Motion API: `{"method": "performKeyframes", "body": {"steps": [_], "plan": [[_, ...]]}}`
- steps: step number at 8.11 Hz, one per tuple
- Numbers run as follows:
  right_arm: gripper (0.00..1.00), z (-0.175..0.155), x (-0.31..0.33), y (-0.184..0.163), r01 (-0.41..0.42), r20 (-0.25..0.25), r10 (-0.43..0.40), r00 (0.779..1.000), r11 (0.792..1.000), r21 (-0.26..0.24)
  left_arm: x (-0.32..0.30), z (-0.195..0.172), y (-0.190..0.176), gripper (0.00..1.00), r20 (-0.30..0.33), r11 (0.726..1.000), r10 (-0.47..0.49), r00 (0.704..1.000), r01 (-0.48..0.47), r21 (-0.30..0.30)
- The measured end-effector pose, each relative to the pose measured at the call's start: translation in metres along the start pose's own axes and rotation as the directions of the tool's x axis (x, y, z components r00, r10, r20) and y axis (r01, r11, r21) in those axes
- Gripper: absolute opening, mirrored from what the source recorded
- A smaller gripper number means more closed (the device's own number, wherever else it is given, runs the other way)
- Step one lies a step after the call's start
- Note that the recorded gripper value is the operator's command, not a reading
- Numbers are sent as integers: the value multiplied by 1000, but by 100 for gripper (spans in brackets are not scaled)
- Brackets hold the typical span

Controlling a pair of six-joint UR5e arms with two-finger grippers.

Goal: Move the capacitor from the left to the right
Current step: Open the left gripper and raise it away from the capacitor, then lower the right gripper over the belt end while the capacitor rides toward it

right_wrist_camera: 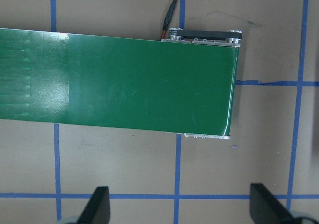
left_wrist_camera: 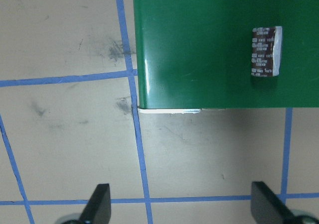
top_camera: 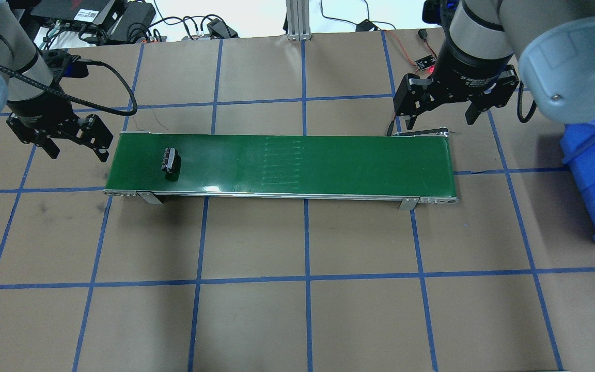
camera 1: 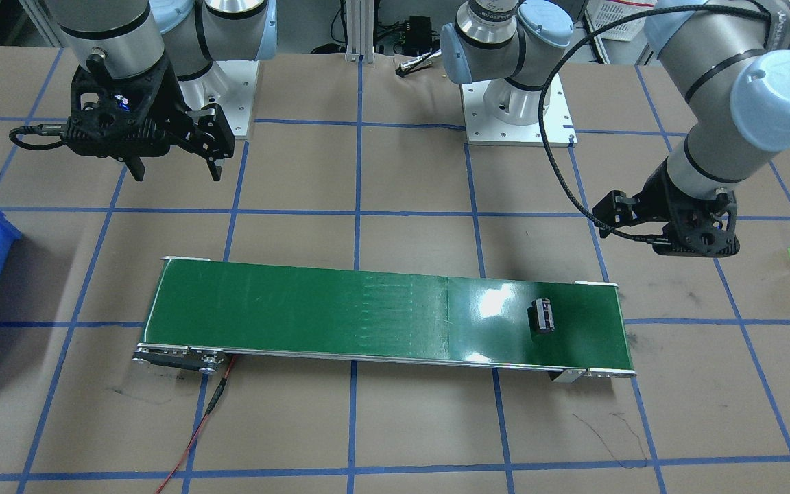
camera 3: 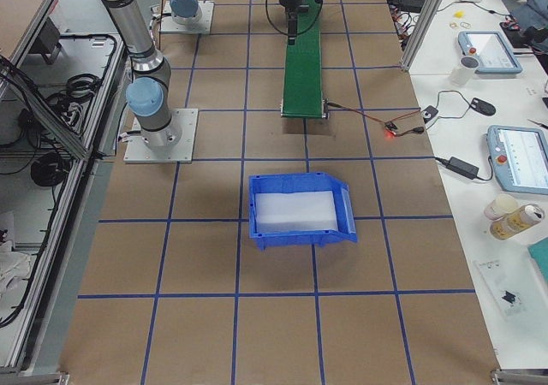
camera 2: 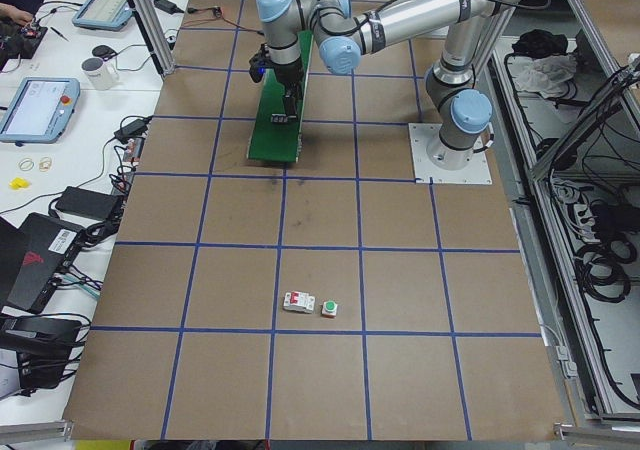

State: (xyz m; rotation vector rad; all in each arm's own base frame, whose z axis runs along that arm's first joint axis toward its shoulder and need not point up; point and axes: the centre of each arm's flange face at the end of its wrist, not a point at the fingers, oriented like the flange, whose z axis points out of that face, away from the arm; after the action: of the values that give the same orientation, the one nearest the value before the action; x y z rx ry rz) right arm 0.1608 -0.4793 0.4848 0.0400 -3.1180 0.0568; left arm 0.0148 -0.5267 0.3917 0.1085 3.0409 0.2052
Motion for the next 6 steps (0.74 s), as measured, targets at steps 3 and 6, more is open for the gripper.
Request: {"method": "performKeyframes", "body": {"steps": [3,6], "plan": [[100,2,0,-1,1,0,-1,1000,1000,-3,11,-33,33,100,-17,996,-87,996,88,12],[100,39,-1,-25,-1,0,1,1000,1000,-31,10,-46,53,100,-16,992,-126,992,126,0]]}}
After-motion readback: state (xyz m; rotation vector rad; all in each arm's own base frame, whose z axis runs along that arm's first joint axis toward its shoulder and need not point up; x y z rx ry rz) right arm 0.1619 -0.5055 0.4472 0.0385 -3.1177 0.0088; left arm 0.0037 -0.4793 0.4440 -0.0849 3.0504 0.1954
